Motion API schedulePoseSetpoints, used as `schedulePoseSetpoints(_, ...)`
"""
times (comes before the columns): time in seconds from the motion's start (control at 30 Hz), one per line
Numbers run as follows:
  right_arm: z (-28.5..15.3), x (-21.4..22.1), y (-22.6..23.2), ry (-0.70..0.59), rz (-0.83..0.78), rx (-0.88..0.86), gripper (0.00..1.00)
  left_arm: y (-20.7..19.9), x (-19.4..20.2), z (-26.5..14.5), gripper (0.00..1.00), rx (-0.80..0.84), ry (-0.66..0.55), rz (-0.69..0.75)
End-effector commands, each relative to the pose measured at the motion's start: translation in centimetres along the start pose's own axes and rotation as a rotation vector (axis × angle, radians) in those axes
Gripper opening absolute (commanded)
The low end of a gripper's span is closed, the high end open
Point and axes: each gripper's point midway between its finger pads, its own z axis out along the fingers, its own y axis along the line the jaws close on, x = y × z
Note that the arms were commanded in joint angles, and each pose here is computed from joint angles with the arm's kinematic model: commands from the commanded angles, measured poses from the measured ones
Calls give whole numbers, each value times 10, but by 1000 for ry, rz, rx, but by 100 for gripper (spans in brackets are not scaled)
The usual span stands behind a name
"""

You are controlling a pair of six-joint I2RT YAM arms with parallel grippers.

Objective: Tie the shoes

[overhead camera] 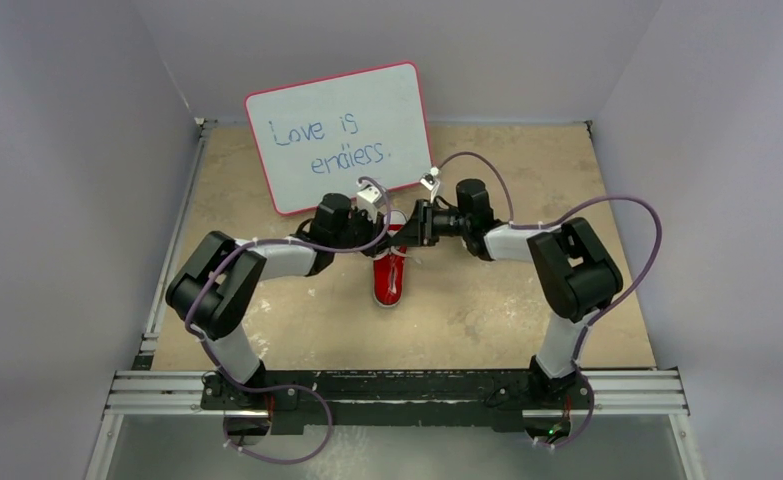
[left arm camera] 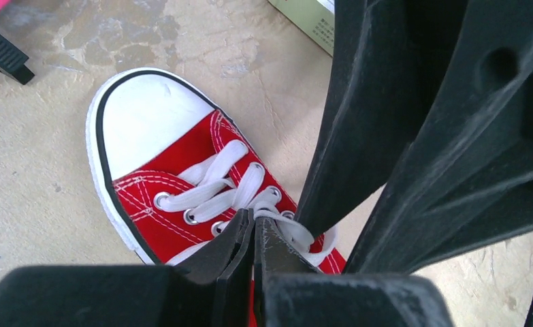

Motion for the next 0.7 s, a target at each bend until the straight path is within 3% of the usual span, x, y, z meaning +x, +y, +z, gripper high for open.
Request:
schedulePoseSetpoints(0.0,-19,-30,23,-85,-70,-32,39,-13,-21,-5,0,59,-107,15)
schedulePoseSetpoints(0.17,-31,-38,-1,-66,-135,70,30,-8,-20,-11,0,64,-161,-39)
schedulePoseSetpoints(0.43,-32,-39,-22,3,-280,104,29,-8,-30,-10,0,107,-240,-99)
schedulePoseSetpoints(0.67,-19,-38,-29,46,-337,90,20,-9,-31,-7,0,121,-235,-94)
